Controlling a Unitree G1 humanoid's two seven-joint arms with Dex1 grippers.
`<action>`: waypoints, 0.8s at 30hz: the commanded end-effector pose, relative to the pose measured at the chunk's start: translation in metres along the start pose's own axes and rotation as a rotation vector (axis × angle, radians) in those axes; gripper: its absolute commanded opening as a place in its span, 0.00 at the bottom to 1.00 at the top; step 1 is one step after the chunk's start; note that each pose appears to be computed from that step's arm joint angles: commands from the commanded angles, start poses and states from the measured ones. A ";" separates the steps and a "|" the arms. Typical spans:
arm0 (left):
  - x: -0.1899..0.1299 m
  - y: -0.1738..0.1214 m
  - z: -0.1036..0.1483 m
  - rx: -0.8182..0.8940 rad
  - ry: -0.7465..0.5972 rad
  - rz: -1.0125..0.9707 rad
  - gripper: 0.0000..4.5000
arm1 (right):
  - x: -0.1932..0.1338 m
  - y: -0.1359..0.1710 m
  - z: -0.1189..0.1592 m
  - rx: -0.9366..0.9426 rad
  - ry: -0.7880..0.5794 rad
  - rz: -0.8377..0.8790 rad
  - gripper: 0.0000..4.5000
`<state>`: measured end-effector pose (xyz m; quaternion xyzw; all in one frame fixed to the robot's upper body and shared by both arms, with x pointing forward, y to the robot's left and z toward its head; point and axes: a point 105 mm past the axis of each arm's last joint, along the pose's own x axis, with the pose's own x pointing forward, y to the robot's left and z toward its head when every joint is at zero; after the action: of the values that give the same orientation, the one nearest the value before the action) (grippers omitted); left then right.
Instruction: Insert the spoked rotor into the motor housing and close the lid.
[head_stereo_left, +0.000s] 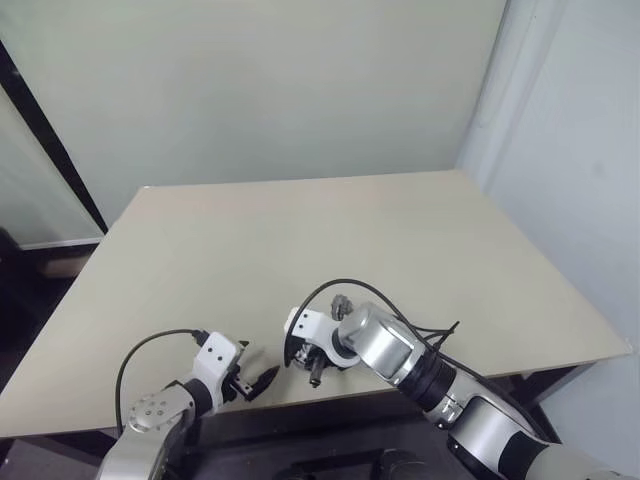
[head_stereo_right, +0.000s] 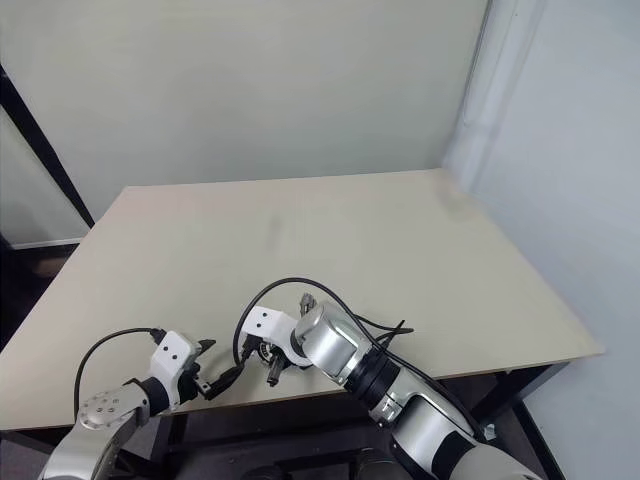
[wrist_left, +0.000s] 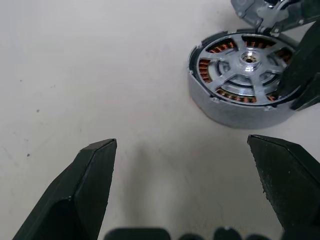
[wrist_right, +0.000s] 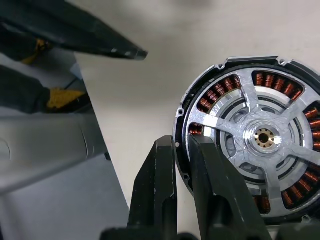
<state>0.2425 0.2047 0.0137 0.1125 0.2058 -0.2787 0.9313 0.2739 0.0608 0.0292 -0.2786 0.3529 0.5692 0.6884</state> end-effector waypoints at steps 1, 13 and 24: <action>0.000 0.002 0.007 0.028 -0.027 0.009 1.00 | -0.009 -0.004 0.022 -0.028 -0.085 -0.037 0.02; -0.001 0.002 0.005 0.028 -0.019 0.007 1.00 | -0.011 -0.005 0.027 -0.077 -0.116 -0.072 0.38; -0.001 0.002 0.005 0.027 -0.017 0.006 1.00 | -0.033 -0.007 0.046 -0.347 -0.182 -0.174 0.99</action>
<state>0.2412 0.2058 0.0113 0.1129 0.2101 -0.2772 0.9307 0.2829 0.0678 0.0587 -0.3534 0.2186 0.5786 0.7018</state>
